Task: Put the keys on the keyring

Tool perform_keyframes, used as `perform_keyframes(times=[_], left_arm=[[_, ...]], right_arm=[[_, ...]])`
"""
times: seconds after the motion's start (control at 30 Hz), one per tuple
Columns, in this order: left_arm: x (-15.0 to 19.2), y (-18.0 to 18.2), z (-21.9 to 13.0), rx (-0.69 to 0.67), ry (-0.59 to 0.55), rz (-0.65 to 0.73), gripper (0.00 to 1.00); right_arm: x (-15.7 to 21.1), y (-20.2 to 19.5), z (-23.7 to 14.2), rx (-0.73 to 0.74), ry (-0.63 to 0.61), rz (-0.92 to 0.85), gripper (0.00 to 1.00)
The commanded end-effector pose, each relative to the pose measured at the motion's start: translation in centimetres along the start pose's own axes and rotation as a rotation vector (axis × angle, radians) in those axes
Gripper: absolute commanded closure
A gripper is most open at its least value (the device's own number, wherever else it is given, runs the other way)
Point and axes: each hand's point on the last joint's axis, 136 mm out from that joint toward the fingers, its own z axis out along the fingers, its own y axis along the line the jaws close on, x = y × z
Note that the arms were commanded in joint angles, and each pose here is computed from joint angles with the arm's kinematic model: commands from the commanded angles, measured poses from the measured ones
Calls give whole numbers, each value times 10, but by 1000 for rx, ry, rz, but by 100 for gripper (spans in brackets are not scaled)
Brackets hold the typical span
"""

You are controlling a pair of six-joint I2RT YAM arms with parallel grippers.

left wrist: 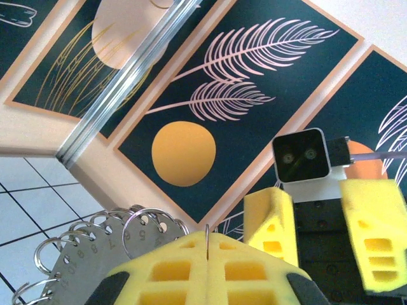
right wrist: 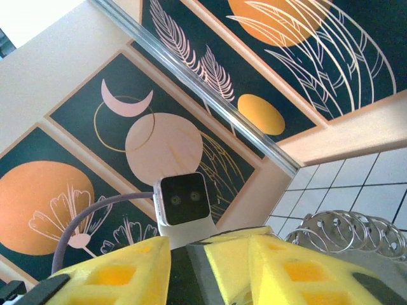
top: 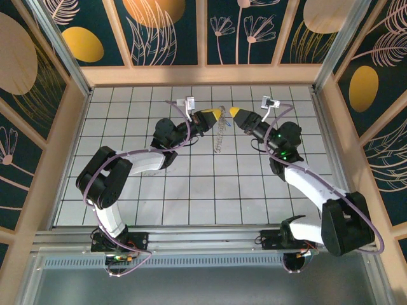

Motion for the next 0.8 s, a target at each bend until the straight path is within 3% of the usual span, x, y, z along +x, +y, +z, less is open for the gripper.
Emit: perform_keyframes(times=[0.0, 0.27, 0.77], left_arm=[[-15, -22, 7, 73, -22, 63, 100], [-18, -30, 6, 94, -17, 76, 100], [-17, -32, 5, 106, -14, 69, 100]], right_arm=[[1, 4, 0, 5, 31, -27, 60], [6, -9, 7, 13, 54, -13, 58], [5, -11, 19, -23, 61, -2, 63]])
